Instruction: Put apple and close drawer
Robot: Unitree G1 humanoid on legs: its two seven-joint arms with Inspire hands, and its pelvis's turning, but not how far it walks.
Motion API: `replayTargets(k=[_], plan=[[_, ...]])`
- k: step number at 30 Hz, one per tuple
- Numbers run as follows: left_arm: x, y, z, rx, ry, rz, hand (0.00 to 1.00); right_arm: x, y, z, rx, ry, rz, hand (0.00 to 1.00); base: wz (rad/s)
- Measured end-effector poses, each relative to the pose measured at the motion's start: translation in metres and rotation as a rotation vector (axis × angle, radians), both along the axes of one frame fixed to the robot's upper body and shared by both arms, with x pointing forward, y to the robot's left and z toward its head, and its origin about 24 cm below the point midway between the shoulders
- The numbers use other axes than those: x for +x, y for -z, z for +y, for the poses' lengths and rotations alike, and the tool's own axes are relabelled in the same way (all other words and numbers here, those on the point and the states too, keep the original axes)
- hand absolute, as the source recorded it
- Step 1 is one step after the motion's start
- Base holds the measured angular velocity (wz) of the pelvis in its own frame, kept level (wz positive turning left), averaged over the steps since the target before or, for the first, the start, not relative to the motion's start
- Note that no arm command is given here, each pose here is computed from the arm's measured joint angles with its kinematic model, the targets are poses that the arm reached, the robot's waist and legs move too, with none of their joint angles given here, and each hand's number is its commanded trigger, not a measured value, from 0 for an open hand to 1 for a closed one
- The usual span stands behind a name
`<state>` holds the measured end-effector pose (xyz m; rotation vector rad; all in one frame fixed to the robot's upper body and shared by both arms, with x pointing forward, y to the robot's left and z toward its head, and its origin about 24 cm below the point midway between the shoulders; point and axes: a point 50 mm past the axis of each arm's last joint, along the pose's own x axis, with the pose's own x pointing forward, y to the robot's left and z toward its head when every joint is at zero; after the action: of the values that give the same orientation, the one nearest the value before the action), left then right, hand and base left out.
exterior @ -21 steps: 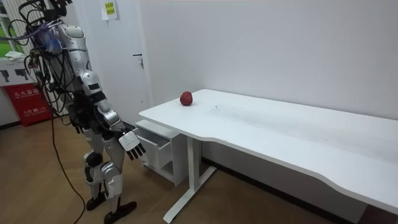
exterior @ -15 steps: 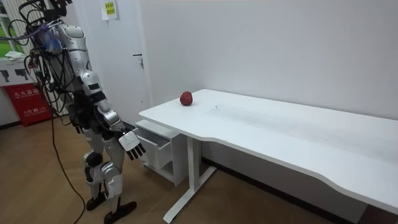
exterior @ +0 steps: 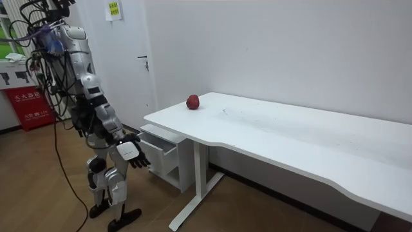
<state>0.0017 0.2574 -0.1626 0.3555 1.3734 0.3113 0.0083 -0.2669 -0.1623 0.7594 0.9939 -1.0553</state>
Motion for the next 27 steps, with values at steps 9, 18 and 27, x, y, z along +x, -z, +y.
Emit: replayTargets(k=[9,18,27], plan=[[-0.002,-0.001,0.004,0.027,-0.049,-0.009,0.0,0.002,-0.011,-0.028,-0.019,0.684,-0.147,0.0,-0.07],[-0.006,-0.007,0.018,0.047,-0.047,0.01,0.0,0.025,-0.034,-0.059,-0.061,0.894,-0.254,0.0,-0.03],[0.003,-0.01,0.022,0.057,-0.028,-0.034,0.0,0.075,-0.078,-0.088,-0.112,0.997,-0.433,0.0,0.01]])
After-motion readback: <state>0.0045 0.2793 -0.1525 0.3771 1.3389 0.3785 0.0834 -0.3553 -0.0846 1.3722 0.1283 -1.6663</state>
